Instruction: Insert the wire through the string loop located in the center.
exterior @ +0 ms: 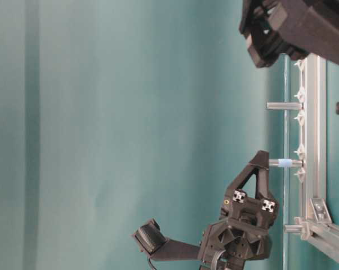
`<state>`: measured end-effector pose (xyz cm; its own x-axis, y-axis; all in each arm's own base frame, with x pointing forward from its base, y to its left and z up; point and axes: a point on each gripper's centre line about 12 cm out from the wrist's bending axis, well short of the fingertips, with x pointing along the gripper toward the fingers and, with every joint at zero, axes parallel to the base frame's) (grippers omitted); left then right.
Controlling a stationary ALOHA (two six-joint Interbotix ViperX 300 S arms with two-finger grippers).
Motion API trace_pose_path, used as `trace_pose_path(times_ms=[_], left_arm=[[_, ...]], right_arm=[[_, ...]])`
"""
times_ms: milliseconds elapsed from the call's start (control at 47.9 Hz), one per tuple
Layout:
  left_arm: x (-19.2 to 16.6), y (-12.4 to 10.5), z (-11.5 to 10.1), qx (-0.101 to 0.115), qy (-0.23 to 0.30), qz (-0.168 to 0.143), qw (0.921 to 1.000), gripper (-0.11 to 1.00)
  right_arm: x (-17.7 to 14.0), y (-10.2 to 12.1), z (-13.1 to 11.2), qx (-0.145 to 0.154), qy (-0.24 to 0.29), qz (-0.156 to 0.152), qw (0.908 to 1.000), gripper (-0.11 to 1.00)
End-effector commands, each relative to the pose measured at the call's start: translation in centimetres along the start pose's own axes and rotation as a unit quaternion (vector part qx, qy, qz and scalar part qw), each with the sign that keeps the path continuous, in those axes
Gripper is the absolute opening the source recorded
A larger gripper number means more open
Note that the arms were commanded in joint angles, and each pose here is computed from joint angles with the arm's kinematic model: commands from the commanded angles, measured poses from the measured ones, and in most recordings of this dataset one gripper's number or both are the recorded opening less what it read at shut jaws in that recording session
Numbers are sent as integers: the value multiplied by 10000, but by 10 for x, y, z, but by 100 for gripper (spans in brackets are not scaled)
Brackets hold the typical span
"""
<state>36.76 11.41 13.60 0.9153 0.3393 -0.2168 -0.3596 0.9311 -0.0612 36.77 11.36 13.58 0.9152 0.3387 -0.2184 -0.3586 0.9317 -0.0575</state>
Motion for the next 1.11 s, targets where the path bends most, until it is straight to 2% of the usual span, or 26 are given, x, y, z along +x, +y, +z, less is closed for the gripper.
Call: trace_pose_path(times_ms=[0,42,104,146,250,543,751,1085], left_arm=[[-2,-8,25,224,-221,-205,9993,15],[-3,-9,27,224,-144,-215,9994,12],[-5,-8,27,230,25,-210,9995,1],[-7,-8,26,231,163,-211,9994,0],[-13,-10,25,239,364,-235,9988,0],[-39,-17,38,249,408,-355,9982,0],[-74,-13,25,217,808,-355,9959,0],[-119,-9,19,186,1025,-387,9938,1]], right_arm=[[2,-4,6,8,-89,-45,9999,19],[1,-4,4,10,-20,-44,10000,17],[1,-3,0,11,141,-44,9999,4],[1,-3,-2,11,210,-44,9998,0],[3,-4,-1,-3,271,-37,9996,0],[16,-5,15,-39,196,-31,9998,0],[23,-6,16,92,549,-54,9984,0],[25,-4,16,191,550,14,9983,0]])
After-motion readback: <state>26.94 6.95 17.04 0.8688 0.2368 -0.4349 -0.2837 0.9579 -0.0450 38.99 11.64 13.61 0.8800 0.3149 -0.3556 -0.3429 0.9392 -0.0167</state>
